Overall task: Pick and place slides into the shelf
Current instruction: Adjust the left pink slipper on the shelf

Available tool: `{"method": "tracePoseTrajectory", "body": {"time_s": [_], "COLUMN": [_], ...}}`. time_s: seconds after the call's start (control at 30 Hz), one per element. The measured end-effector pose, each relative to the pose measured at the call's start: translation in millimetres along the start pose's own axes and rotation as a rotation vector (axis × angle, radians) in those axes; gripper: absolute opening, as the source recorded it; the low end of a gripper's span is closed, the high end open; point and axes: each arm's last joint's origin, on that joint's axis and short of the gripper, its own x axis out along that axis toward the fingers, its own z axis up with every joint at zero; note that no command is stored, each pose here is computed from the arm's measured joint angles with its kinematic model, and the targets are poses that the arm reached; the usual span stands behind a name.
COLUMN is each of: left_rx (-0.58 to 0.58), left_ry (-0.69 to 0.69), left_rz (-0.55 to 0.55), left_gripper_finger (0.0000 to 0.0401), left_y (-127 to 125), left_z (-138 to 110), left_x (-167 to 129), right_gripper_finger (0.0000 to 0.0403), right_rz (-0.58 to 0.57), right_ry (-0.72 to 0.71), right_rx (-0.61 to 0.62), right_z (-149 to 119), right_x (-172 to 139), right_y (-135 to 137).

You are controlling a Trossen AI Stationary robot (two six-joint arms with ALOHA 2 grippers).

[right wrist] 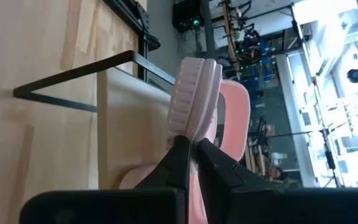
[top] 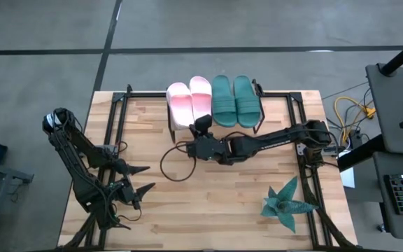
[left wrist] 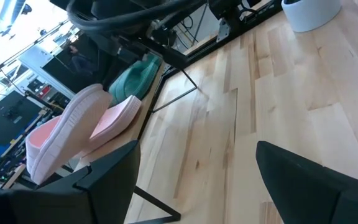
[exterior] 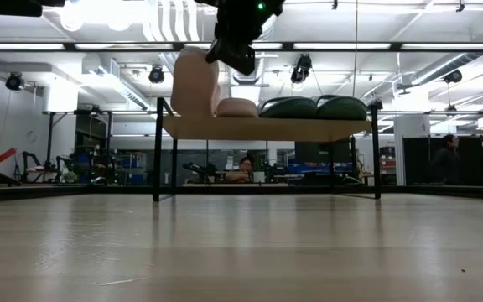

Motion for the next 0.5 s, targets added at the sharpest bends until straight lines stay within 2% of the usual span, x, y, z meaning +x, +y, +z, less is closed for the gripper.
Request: {"method": "tracePoseTrajectory", "body": {"time_s": [0.33, 0.5], "left_rx": [0.0, 0.001], "left_ry": [0.0, 0.0], "left_rz": [0.0, 0.0], "left_gripper_finger": [0.0303, 0.0303], "left_y": [-0.1, -0.1], "left_z": [-0.1, -0.1], "left_x": [0.1, 0.1], "right_gripper_finger": [0.0012, 0.0012], "right_rz": [0.04, 0.066], "right_ry": [0.039, 0.067], "right_rx": [0.03, -0.028], "right_z": [0.7, 2.7], "right_x": [-3.9, 4.2], "right_y": [-8.4, 4.8]}}
